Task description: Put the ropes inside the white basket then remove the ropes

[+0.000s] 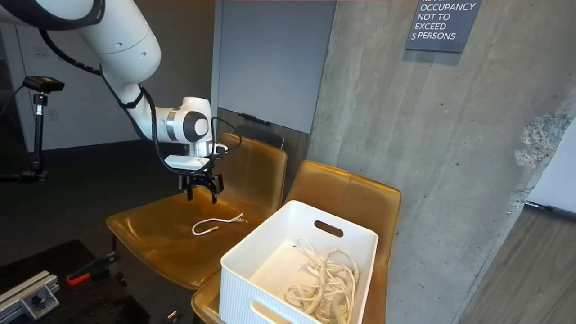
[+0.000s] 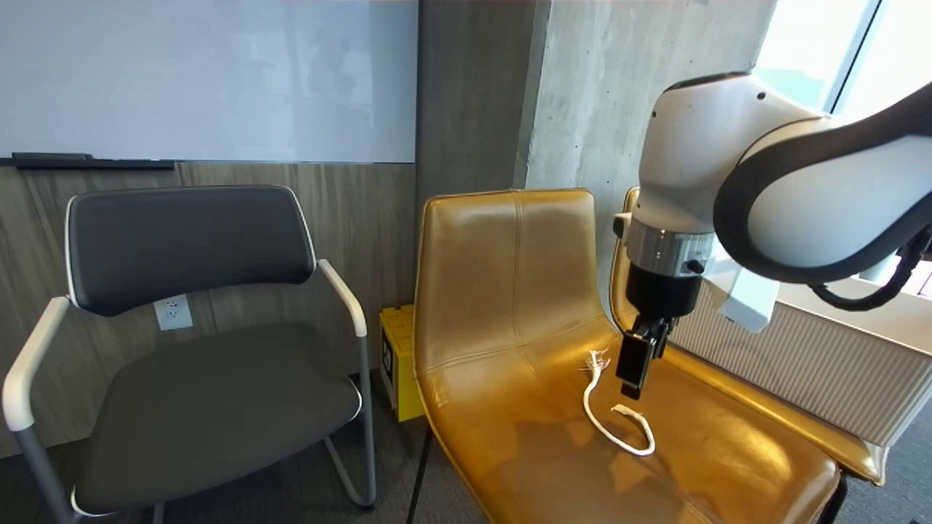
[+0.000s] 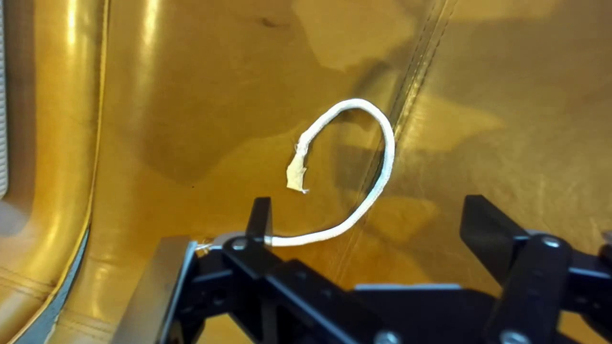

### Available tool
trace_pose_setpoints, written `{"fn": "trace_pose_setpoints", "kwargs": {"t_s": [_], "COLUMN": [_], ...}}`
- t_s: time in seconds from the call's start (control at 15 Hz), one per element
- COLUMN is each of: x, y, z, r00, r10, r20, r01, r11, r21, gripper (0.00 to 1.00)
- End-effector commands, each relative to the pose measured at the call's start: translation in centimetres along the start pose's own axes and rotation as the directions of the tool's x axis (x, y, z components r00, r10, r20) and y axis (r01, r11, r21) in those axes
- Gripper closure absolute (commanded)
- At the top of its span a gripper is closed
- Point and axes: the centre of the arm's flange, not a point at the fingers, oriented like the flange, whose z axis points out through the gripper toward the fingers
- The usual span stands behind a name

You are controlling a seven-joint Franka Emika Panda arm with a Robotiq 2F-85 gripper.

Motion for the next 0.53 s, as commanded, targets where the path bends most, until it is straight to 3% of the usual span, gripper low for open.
{"fn": "trace_pose_setpoints", "kwargs": {"t_s": [0.0, 0.27, 0.47], "x": [1.5, 2.2, 2.8], "y": [0.9, 2.3, 1.3], "z": [5.4, 10.0, 11.0], "r00": [0.999, 0.998, 0.998], "r10": [0.035, 0.056, 0.058], "r20": [-0.017, -0.014, -0.014], "r01": [-0.035, -0.056, -0.058], "r11": [0.999, 0.998, 0.998], "r21": [-0.003, 0.016, 0.038], "gripper": [0.00, 0.00, 0.00]}}
